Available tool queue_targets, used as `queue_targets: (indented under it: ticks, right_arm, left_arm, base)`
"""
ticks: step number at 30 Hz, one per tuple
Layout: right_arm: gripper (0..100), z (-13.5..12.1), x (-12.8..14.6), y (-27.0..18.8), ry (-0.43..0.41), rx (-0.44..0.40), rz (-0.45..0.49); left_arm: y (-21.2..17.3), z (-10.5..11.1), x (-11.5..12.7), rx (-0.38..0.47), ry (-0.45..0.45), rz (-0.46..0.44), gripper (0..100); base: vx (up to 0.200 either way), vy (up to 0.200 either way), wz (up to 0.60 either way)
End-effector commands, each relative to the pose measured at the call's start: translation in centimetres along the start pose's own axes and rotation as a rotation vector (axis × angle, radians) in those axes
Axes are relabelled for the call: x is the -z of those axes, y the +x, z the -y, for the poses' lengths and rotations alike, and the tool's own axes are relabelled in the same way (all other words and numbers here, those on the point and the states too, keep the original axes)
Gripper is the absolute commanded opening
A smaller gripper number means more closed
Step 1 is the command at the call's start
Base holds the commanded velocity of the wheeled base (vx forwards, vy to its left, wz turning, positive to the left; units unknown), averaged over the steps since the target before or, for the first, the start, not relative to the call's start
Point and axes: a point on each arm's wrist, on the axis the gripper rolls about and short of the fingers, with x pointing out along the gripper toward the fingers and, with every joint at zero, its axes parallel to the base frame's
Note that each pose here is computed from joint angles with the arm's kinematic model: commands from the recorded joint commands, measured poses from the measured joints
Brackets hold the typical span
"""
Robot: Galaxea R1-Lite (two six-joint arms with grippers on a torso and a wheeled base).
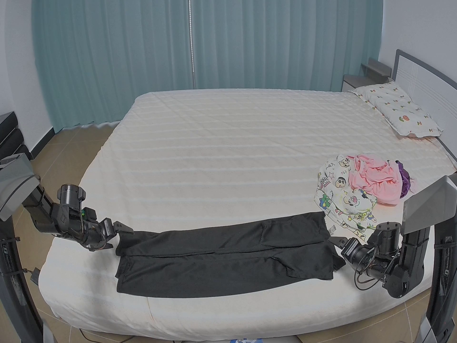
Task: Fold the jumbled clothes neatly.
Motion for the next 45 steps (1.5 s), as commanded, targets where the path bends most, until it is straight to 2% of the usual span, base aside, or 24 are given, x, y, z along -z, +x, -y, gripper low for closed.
queue_targets:
  ticks: [1, 9, 16, 26, 27, 45]
  right_arm:
    - [100, 0.3, -0.2, 0.1, 0.005, -0.002, 0.004]
    - [100, 0.3, 0.2, 0.2, -0.009, -0.004, -0.009]
    - [100, 0.3, 0.2, 0.3, -0.011, -0.004, -0.011]
    - [100, 0.3, 0.2, 0.2, -0.015, -0.003, -0.012]
    - [100, 0.3, 0.2, 0.2, -0.017, -0.003, -0.012]
    - [100, 0.3, 0.5, 0.1, -0.022, 0.001, -0.024]
  left_arm:
    - [-0.2, -0.4, 1.9, -0.018, 0.035, -0.049, 100]
    - [2.3, 0.6, 2.2, -0.100, 0.109, -0.007, 100]
    - [3.8, 2.1, 3.6, -0.112, 0.163, -0.038, 100]
    - [3.8, 2.2, 3.8, -0.109, 0.165, -0.040, 100]
    - [3.8, 2.2, 3.8, -0.109, 0.165, -0.042, 0]
    - [3.4, 2.1, 3.6, -0.103, 0.159, -0.033, 0]
  base:
    - [0.000, 0.000, 0.00]
    - [0.000, 0.000, 0.00]
    - [0.000, 0.000, 0.00]
    - [0.000, 0.000, 0.00]
    - [0.000, 0.000, 0.00]
    - [0.000, 0.000, 0.00]
